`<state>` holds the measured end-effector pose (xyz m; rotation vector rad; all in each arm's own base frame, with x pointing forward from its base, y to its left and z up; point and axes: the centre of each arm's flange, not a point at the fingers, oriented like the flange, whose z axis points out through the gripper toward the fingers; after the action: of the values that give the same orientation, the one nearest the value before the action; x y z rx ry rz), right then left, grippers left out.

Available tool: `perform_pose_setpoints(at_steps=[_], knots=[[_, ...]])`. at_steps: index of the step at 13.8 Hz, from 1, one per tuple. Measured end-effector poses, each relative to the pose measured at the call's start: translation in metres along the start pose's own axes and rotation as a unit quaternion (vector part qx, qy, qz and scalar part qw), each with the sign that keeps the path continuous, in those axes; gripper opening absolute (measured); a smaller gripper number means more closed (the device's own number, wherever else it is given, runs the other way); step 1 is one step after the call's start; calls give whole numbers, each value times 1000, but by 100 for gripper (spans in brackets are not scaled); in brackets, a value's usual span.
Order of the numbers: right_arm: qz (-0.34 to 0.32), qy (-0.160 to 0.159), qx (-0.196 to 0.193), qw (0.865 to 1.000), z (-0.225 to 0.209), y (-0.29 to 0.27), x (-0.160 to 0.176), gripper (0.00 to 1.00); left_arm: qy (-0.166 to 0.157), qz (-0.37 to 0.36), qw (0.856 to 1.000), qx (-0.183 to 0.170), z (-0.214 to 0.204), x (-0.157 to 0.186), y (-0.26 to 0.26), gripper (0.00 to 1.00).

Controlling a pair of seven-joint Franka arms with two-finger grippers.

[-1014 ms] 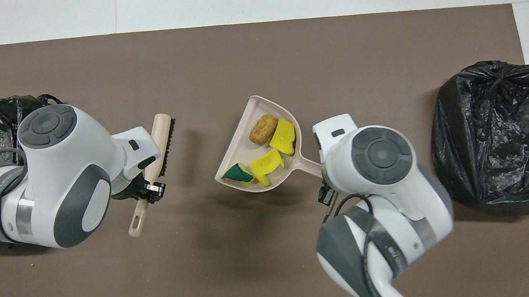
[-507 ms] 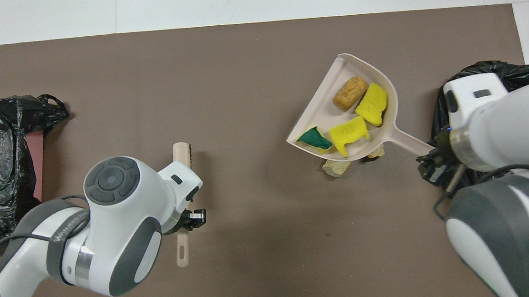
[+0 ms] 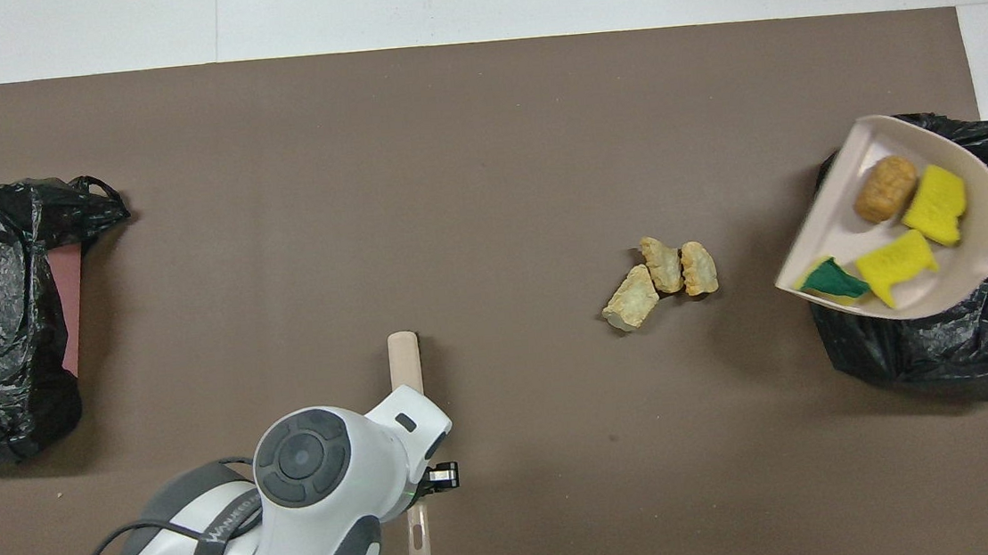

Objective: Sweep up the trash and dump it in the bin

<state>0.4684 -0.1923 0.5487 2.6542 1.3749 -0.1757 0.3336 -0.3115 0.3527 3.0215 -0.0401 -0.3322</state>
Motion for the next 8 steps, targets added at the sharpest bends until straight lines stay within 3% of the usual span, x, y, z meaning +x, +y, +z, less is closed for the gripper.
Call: perform_pose_setpoints(at_steps=[1,3,5,8], knots=[[-14,-19,-14,1000,4,9,-28,32,4,-9,1000,-1,8,-6,5,27],[-49,-70,-38,996,7,21,-63,32,7,-26,1000,-2,11,-8,7,43],[-77,-129,-48,988,5,23,-69,32,12,-36,999,-8,4,-3,5,69],[-117,-189,-72,972,1,25,-57,32,34,-61,997,-29,-31,28,-9,100]])
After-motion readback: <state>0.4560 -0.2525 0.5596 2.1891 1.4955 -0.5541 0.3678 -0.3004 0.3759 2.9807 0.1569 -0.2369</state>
